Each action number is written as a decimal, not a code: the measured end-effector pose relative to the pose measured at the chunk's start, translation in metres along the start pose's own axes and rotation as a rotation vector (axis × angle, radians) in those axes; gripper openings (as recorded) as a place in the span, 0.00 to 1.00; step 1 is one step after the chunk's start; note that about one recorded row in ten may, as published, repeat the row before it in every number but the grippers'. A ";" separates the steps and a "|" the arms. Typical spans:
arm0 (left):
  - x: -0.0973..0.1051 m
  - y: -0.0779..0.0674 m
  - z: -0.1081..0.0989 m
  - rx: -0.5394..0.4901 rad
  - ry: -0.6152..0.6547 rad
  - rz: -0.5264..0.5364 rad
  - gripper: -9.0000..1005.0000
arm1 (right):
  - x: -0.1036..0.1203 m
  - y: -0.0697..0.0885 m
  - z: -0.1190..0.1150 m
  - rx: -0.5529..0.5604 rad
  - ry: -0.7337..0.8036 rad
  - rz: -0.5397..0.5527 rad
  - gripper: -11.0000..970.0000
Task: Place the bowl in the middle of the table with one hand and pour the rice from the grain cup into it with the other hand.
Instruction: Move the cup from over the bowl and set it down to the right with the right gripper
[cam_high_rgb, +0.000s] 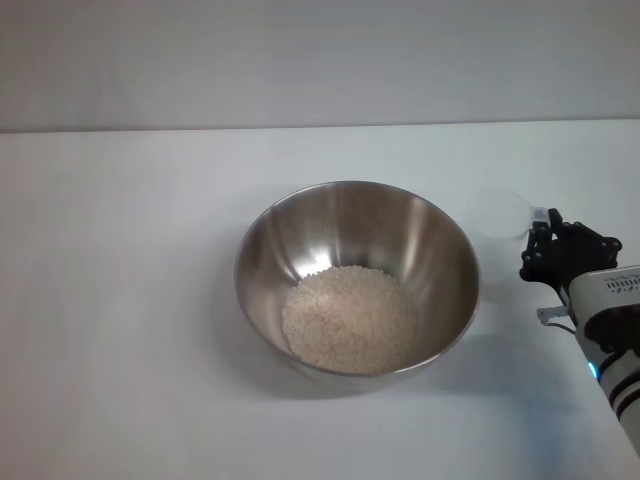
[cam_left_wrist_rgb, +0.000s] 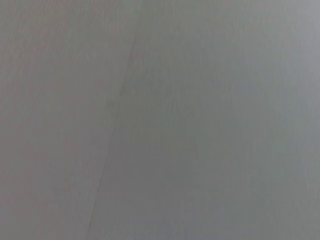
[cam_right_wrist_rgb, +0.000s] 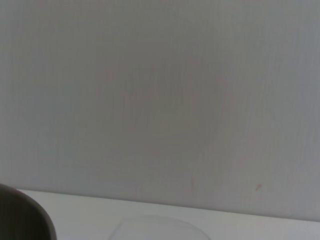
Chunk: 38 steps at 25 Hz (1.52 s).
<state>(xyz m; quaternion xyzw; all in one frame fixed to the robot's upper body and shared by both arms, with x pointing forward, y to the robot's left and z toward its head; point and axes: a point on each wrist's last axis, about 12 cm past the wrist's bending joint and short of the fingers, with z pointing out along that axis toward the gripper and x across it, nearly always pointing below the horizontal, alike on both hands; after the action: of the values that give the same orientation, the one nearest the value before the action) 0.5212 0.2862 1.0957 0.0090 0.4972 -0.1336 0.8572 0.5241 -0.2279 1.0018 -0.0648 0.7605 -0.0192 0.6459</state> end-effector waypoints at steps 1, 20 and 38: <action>0.000 0.000 0.000 0.000 0.000 0.000 0.18 | 0.000 0.000 0.000 0.000 0.000 0.000 0.07; 0.001 0.002 -0.001 -0.003 0.010 0.010 0.18 | 0.005 0.000 -0.011 0.001 -0.013 -0.002 0.12; 0.001 0.005 -0.003 -0.010 0.007 0.016 0.18 | 0.009 0.003 -0.015 -0.023 -0.005 0.000 0.18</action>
<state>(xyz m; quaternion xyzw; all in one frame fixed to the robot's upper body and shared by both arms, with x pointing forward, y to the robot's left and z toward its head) 0.5202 0.2912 1.0927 0.0089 0.5007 -0.1242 0.8566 0.5077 -0.2268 0.9956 -0.0723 0.7590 -0.0104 0.6469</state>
